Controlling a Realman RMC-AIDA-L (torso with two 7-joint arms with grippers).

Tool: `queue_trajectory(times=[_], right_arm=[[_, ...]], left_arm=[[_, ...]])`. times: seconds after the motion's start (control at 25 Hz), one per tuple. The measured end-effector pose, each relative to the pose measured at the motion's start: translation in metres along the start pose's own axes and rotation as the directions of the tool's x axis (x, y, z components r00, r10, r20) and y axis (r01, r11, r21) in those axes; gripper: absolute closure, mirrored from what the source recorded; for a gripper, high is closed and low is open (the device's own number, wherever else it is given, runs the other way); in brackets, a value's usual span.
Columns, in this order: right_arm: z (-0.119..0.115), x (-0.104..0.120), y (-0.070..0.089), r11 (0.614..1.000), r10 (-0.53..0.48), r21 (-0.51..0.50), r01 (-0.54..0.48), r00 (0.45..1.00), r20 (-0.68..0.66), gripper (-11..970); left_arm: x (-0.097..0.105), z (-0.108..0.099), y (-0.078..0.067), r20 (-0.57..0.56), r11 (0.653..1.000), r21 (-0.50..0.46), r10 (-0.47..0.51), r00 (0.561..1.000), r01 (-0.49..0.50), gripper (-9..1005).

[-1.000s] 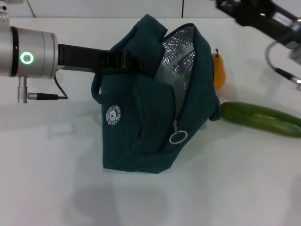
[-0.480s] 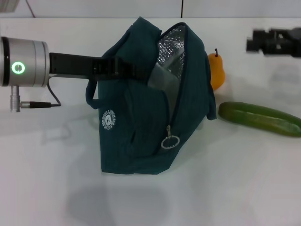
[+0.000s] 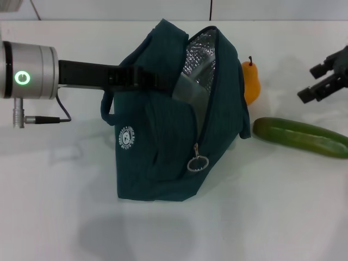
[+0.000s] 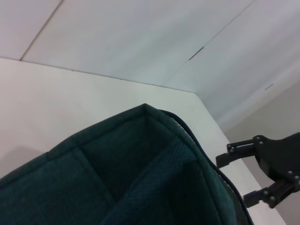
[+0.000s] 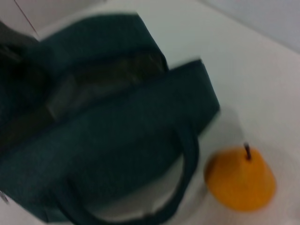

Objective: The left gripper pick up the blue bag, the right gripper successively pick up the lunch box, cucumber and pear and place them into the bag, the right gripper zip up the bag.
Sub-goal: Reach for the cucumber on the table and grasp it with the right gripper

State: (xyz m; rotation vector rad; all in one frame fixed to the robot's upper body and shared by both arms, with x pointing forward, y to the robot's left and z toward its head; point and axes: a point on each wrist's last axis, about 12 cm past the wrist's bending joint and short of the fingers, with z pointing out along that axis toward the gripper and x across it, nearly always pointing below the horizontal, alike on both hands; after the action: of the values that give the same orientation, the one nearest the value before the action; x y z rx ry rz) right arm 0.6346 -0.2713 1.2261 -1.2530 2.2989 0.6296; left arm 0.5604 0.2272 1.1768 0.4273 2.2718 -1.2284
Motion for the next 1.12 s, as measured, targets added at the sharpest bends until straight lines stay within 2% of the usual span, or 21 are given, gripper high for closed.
queue_trajectory(times=[0.2, 0.4, 0.68, 0.84, 1.12], right_arm=[[0.023, -0.030, 0.015, 0.998, -0.049, 0.028, 0.056, 0.980, -0.191, 80], [0.044, -0.041, 0.028, 0.994, -0.099, 0.022, 0.109, 0.955, -0.280, 83], [0.065, -0.040, 0.036, 0.987, -0.144, 0.019, 0.159, 0.932, -0.333, 87], [0.078, -0.035, 0.033, 0.981, -0.152, 0.059, 0.183, 0.926, -0.345, 90], [0.095, -0.024, 0.028, 0.985, -0.120, 0.069, 0.156, 0.920, -0.373, 95]], left_arm=[[0.000, 0.000, 0.000, -0.002, 1.000, -0.003, 0.003, 1.000, -0.003, 963], [0.001, 0.001, 0.002, -0.004, 1.000, 0.003, -0.001, 1.000, 0.001, 964], [0.001, 0.002, 0.001, -0.006, 1.000, 0.005, 0.001, 1.000, -0.001, 964], [0.001, 0.003, 0.000, -0.001, 1.000, 0.022, -0.002, 1.000, 0.002, 964], [-0.001, 0.005, -0.002, -0.003, 1.000, 0.028, 0.005, 1.000, -0.005, 964]])
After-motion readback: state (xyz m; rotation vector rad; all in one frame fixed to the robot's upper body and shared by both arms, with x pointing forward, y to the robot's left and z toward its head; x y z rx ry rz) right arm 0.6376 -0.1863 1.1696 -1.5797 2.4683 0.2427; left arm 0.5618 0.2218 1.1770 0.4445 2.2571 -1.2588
